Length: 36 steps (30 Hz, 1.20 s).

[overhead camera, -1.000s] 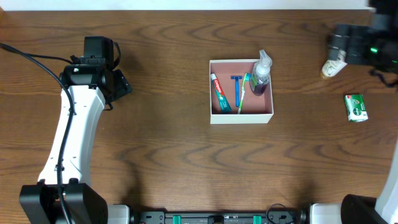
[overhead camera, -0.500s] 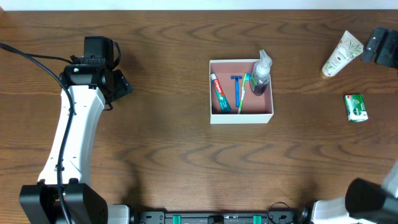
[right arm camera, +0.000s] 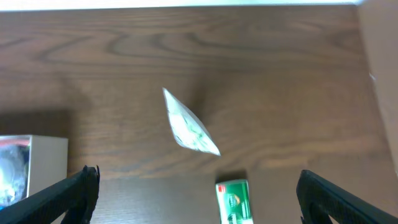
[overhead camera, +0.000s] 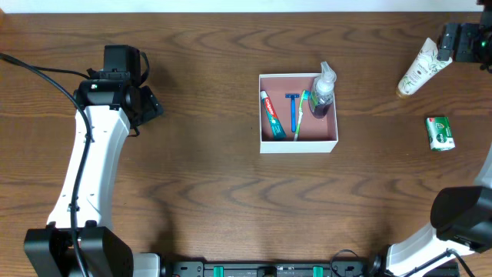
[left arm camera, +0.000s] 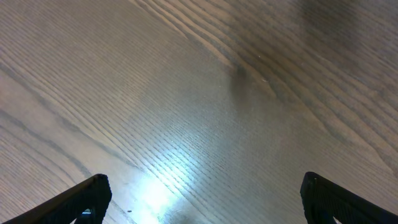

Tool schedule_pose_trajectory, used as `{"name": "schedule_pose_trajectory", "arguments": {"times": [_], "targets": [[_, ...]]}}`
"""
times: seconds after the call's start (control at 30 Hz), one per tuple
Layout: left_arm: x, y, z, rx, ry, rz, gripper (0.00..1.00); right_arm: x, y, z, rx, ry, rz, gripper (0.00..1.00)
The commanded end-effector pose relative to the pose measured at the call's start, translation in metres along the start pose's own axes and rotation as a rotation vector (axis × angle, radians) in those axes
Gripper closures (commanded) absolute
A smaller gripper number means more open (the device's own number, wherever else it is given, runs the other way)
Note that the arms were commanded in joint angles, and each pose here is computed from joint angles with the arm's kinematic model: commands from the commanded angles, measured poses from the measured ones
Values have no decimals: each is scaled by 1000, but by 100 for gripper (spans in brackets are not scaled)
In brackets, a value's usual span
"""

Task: Pack container
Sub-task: 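Move the right gripper back toward the Pantene tube, then grasp the cream Pantene tube with the right gripper and lift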

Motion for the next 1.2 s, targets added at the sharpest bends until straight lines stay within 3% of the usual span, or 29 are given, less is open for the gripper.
{"name": "schedule_pose_trajectory", "arguments": {"times": [0.0,0.5,0.63,0.77,0.83,0.9,0.97,1.1,1.17], "targets": [[-1,2,-3,19,8,1,2,0,1,-22,175,-16,172,1],[-1,2,-3,18,7,2,2,-21,-22,-111,309,66,243,1],[-1,2,-3,18,7,2,2,-23,-21,-120,317,74,245,7],[-1,2,-3,18,7,2,2,-23,-17,-121,326,76,250,21],[-1,2,-3,19,8,1,2,-23,-17,-121,327,77,251,36],[-1,2,-3,18,7,2,2,-23,-17,-121,327,78,250,63],[-1,2,-3,18,7,1,2,-23,-17,-121,327,79,246,81],[-1,2,-3,18,7,2,2,-23,-17,-121,325,82,206,87],[-1,2,-3,18,7,1,2,-23,-17,-121,323,86,178,96]]}}
Point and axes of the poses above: each gripper's point midway between its finger pads, its own z axis back along the fingers, its own y axis along the line the jaws close on, x = y × z, the point moved 8 cm from there along z, back along the fingers, and after that the axes turned 4 degrees about -z, right-handed, at the moved point
